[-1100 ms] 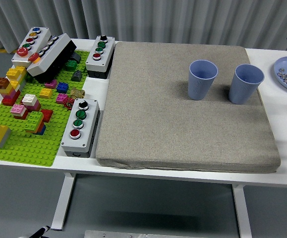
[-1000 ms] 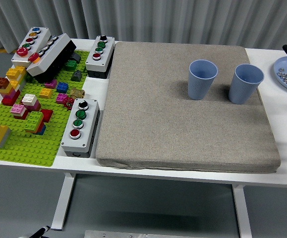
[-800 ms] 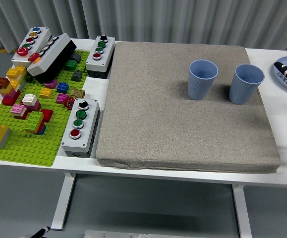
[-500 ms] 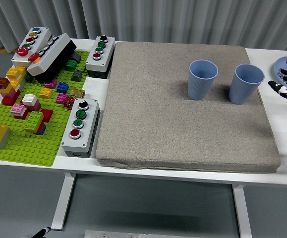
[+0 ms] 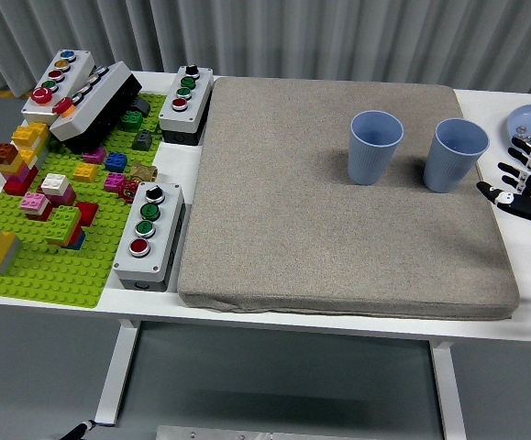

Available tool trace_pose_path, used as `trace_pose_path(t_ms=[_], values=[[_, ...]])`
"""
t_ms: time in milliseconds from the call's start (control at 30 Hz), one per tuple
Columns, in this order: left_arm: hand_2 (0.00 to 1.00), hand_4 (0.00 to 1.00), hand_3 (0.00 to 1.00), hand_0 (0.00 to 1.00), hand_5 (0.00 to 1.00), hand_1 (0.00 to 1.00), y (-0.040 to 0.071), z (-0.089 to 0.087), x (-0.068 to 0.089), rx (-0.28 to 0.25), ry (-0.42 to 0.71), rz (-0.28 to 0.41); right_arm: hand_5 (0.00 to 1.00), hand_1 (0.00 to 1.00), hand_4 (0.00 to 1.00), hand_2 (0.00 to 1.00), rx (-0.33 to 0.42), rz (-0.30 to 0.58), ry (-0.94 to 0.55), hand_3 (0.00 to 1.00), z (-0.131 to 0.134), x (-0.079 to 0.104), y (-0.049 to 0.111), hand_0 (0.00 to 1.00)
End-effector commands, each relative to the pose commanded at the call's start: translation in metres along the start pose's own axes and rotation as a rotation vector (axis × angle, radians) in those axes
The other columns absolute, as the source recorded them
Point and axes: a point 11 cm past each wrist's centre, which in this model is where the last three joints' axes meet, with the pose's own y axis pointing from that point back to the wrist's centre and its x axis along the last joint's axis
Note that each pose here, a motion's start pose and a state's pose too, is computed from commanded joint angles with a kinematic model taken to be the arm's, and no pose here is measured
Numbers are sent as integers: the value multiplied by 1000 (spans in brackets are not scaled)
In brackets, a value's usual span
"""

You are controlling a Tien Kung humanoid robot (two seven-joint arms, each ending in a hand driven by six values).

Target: Pick cup pour cup place

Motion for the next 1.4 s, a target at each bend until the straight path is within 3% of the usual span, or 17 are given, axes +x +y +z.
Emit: trace_pose_path(t_ms=[300,333,500,533,700,733,1400], values=[[875,641,806,832,998,833,0,-1,0,2,-2,-1,207,863,841,940,-30,-3,-19,921,16,-2,-2,917],[875,641,806,832,998,833,0,-1,0,2,-2,-1,205,904,842,997,-32,-6,-19,934,17,-2,-3,929],[875,641,806,832,998,833,0,-3,-1,5,-3,-2,205,904,842,997,-37,-32,-5,934,22,-8,-5,929],[875,641,807,832,998,833,0,-3,-1,5,-3,-2,196,924,848,998,-37,-33,-4,989,22,-8,-5,944],[875,641,807,832,998,833,0,-1,-1,3,-7,-2,196,924,848,998,-22,-53,32,989,16,-16,-12,944],[875,641,806,832,998,833,0,-1,-1,3,-7,-2,250,955,878,998,-21,-53,34,998,16,-17,-12,996],[875,642,807,832,998,834,0,3,0,-5,-9,-1,242,972,859,998,-22,-61,12,998,11,-15,-25,998]])
